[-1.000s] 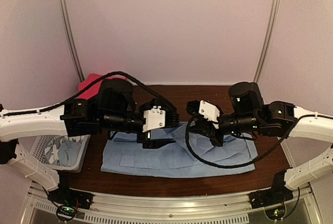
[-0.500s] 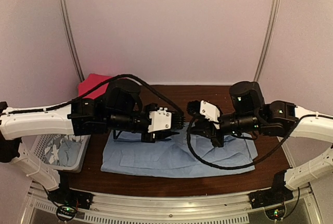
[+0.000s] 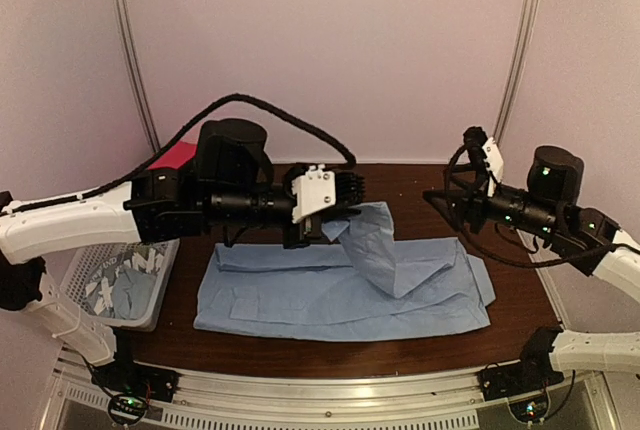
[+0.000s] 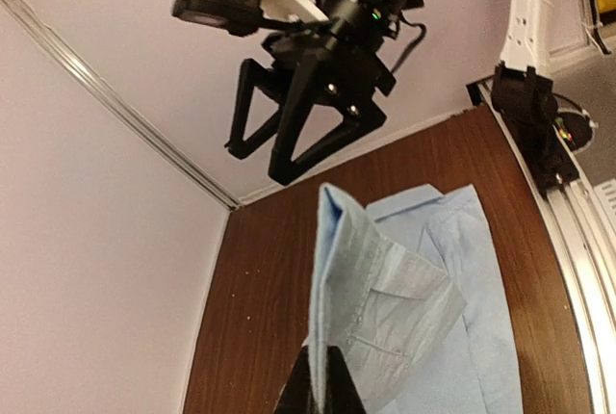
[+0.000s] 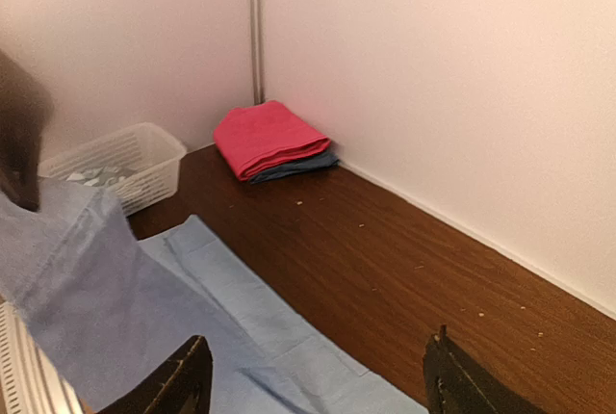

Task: Fold and stack the mixed laundry pile
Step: Smooth out the rectangle-folded shirt at the center of the board.

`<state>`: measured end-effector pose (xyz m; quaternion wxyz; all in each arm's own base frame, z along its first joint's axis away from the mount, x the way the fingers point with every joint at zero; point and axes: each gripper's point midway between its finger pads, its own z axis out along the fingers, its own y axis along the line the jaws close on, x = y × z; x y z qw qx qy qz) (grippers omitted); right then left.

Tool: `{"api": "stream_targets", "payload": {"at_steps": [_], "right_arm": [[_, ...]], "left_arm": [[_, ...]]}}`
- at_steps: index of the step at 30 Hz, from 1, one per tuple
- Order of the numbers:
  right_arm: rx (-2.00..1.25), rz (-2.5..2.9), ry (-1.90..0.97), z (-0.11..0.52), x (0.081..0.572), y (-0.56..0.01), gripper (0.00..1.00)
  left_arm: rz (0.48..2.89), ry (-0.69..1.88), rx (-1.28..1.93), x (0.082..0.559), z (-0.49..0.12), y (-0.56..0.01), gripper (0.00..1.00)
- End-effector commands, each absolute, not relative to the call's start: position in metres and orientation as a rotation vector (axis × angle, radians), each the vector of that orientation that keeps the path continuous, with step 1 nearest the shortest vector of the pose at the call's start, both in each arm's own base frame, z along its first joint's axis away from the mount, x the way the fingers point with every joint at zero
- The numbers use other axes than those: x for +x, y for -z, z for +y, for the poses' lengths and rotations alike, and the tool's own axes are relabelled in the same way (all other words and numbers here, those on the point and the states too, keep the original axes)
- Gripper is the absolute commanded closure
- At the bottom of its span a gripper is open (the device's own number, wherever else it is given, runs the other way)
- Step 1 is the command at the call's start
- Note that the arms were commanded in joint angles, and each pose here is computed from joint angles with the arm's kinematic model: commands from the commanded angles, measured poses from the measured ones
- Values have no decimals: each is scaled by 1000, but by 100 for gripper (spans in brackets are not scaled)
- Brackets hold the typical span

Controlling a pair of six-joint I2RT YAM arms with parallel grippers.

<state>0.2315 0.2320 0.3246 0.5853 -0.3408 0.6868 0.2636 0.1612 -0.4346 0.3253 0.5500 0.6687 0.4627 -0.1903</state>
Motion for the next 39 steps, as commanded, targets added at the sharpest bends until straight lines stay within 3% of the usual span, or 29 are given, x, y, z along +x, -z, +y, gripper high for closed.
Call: {"api": "stream_targets", "payload": {"at_steps": [1,9,12,16,22,33,39], "right_arm": [[-394,1685,-531,176,278,-331,21],[-119,1793,-409,117,304,-309,14],[-101,1797,-399,109,306,-307,14],[-66,1803,-352,95,308,-306,13],[-42,1808,-329,83,314,-304,12],[-170,1853,-400,105,329,-294,14],[-283,1927,-548,135,334,-270,23]], "left_arm": [[1119,545,1320,181,-460,-398,100],[1464,308,896,291,-487,-437,100],[1460,317,829,304,-488,-450,100],[1385,456,983,277,-507,-449,100],[1261,581,1262,195,-527,-435,100],[1210,756,1610,74,-554,-386,100],[1263,762,1661,55,-566,-346,100]]}}
